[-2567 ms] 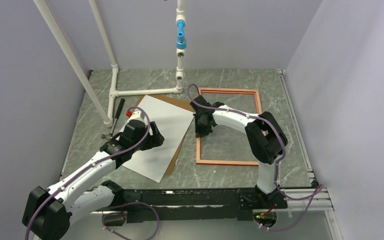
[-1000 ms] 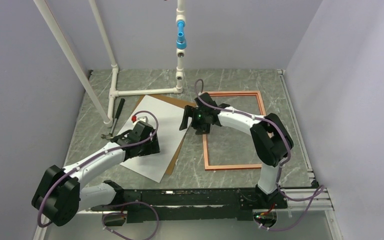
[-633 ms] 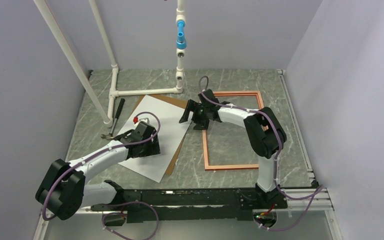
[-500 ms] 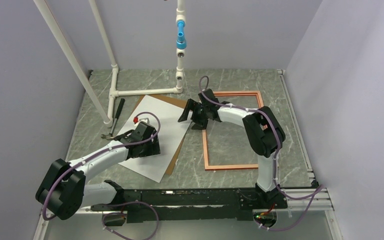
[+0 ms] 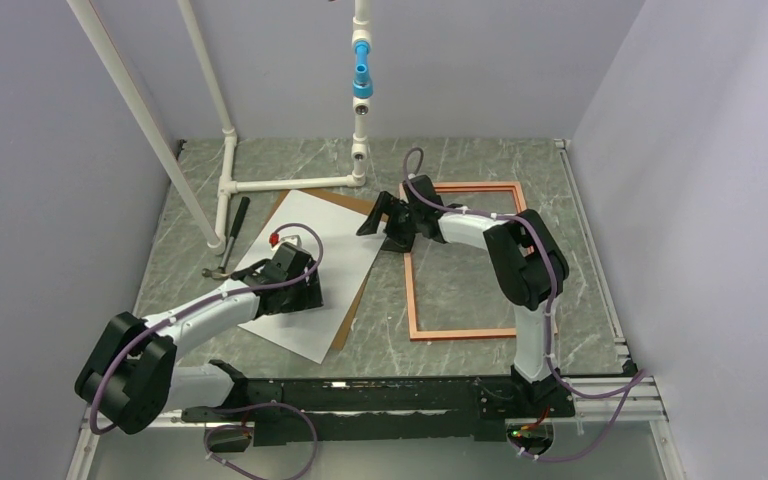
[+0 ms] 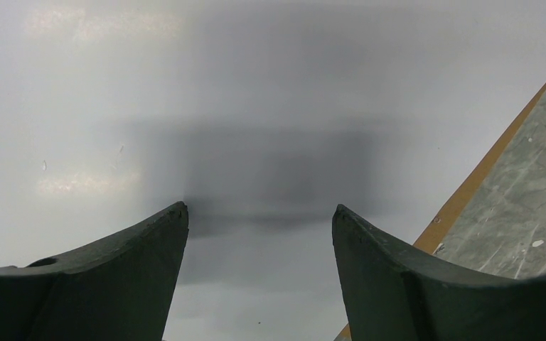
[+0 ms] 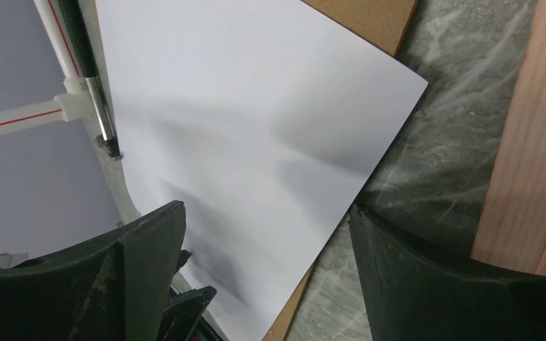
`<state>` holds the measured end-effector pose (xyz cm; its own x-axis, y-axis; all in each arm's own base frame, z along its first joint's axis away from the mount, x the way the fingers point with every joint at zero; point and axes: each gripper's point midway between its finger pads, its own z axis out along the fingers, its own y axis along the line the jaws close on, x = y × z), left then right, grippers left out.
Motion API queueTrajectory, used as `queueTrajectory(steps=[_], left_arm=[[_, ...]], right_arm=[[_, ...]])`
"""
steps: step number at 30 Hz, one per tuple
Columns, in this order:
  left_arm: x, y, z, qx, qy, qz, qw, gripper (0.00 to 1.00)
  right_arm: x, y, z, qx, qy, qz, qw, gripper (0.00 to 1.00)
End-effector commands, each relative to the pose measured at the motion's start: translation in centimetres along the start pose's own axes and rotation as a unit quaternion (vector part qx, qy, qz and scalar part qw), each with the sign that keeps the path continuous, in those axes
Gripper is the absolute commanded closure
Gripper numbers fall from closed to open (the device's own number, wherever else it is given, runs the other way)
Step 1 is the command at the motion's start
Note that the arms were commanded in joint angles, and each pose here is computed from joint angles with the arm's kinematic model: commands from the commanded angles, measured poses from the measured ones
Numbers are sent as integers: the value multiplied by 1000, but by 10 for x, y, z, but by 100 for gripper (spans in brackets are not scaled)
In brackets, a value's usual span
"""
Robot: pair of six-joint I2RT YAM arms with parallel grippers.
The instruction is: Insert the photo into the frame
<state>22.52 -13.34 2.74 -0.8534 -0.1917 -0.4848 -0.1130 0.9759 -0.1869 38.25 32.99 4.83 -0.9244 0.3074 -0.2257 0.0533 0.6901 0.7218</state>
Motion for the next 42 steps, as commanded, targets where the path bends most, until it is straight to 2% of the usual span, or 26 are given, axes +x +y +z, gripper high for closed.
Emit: queueTrajectory(steps=[1,18,28,34,40,42], left_arm=[[7,1,7,2,8,2,1000,22],[7,-1,8,5,10,3,1000,23],[8,1,8,2,11,2,1000,23],[9,1,9,3,12,2,1000,23],[8,1,8,2,11,1,1000,23],[7,2,6,1,8,0,1000,23]], right_arm=[[-13,25,-11,-62,-26,-19,998,14],[-8,49,-35,-142,-60,-49,987,19],[0,43,-23,-170,-47,-35,984,22],[6,32,-8,-160,-33,-29,986,25],[17,26,7,-165,-16,-21,986,39],[19,25,11,-165,-12,-18,986,49]])
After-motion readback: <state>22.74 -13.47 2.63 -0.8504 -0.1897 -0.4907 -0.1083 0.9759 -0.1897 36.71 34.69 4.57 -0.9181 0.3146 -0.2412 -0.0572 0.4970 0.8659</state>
